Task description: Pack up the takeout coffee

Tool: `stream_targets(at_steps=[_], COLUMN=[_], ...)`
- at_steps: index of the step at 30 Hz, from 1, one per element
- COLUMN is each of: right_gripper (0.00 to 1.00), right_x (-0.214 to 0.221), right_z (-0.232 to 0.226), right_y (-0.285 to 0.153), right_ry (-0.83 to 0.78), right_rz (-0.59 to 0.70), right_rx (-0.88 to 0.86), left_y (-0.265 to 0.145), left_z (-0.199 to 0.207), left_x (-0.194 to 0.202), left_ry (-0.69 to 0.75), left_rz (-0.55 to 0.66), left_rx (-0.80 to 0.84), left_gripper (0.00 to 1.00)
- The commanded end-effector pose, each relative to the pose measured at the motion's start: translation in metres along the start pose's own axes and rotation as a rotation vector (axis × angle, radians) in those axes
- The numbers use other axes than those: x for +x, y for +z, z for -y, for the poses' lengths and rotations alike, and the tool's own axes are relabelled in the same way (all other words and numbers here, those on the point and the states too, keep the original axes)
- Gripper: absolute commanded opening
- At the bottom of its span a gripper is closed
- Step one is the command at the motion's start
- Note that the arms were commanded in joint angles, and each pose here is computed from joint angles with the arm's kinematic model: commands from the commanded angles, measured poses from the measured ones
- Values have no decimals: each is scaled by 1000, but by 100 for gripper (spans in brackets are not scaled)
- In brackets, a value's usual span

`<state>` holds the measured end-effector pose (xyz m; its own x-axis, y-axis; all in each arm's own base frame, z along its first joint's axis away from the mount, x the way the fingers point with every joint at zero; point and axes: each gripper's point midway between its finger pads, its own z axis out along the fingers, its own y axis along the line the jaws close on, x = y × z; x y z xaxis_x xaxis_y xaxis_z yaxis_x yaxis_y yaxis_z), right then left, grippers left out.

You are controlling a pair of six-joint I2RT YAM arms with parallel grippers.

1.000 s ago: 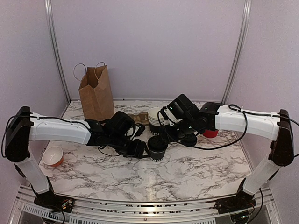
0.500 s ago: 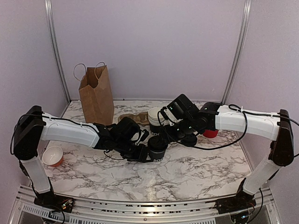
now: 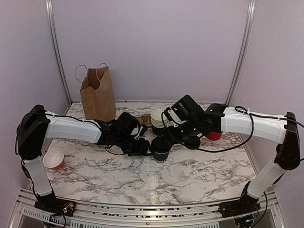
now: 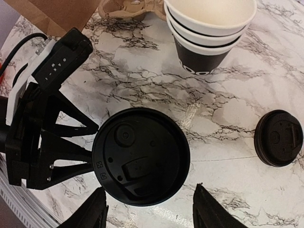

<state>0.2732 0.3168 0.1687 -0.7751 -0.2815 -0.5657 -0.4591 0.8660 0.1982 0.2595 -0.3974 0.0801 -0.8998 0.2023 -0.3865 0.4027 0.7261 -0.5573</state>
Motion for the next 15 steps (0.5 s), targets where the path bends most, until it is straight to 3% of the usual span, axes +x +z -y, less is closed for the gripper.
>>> stream_targets(at_steps=[1, 15], right_gripper=[60, 60], right_x=[-9, -8], right_z=[3, 3], right_y=[-11, -11], right_ry=[20, 21], right_rz=[42, 40], right_rx=[-3, -4], left_y=[3, 5], left_z=[-2, -20], left_x=[-18, -42], left_ry=[16, 11], left_rz=[29, 45], left_rx=[3, -17], left_gripper=[58, 57])
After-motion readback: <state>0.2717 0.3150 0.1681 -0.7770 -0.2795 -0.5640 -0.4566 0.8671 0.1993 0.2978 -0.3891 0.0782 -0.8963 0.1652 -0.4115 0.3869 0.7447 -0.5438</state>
